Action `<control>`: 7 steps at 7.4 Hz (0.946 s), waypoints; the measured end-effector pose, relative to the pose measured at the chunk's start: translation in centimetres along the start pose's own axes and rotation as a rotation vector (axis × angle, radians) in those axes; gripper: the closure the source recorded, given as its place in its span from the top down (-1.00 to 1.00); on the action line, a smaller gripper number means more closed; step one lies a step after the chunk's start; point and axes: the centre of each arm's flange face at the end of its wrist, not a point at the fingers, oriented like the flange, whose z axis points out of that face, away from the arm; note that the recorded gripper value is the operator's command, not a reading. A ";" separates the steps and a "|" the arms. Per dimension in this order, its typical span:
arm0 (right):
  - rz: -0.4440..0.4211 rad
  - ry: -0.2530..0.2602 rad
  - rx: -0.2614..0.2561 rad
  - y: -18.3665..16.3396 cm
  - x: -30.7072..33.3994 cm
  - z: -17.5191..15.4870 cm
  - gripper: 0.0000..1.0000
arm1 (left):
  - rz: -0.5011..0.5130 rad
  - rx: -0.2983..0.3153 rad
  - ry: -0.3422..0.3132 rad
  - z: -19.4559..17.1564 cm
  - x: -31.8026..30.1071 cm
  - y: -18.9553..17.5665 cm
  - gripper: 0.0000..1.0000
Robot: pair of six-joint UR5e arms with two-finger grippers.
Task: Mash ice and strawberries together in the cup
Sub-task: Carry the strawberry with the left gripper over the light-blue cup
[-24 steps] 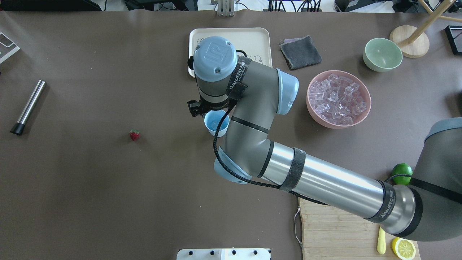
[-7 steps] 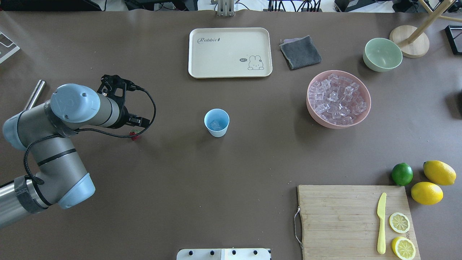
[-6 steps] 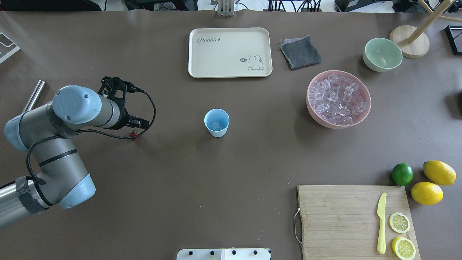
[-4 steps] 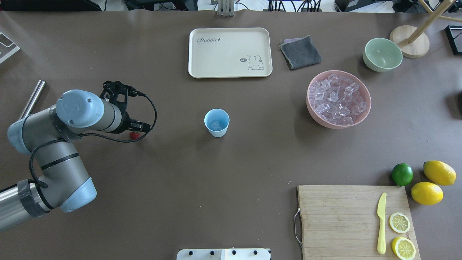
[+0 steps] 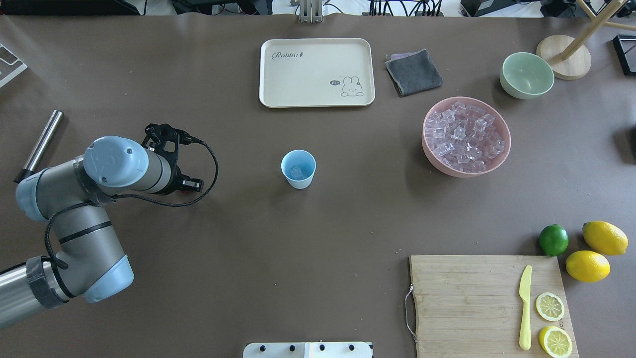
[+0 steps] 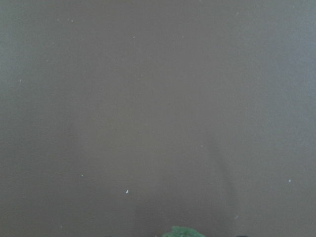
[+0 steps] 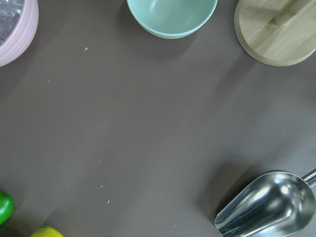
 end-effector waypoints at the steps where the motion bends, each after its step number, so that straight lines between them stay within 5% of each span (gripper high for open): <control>1: 0.001 -0.002 0.000 0.1 0.0 0.1 0.81 | -0.003 -0.007 -0.006 0.1 0.0 0.1 -1.00; 3: 0.002 -0.008 0.003 0.1 -0.1 0.1 0.81 | -0.049 -0.008 -0.003 -1.7 0.9 -0.2 -1.00; 7: 0.012 -0.025 -0.002 1.2 -0.1 0.7 0.81 | -0.111 0.017 0.047 -13.4 12.2 -8.1 -1.00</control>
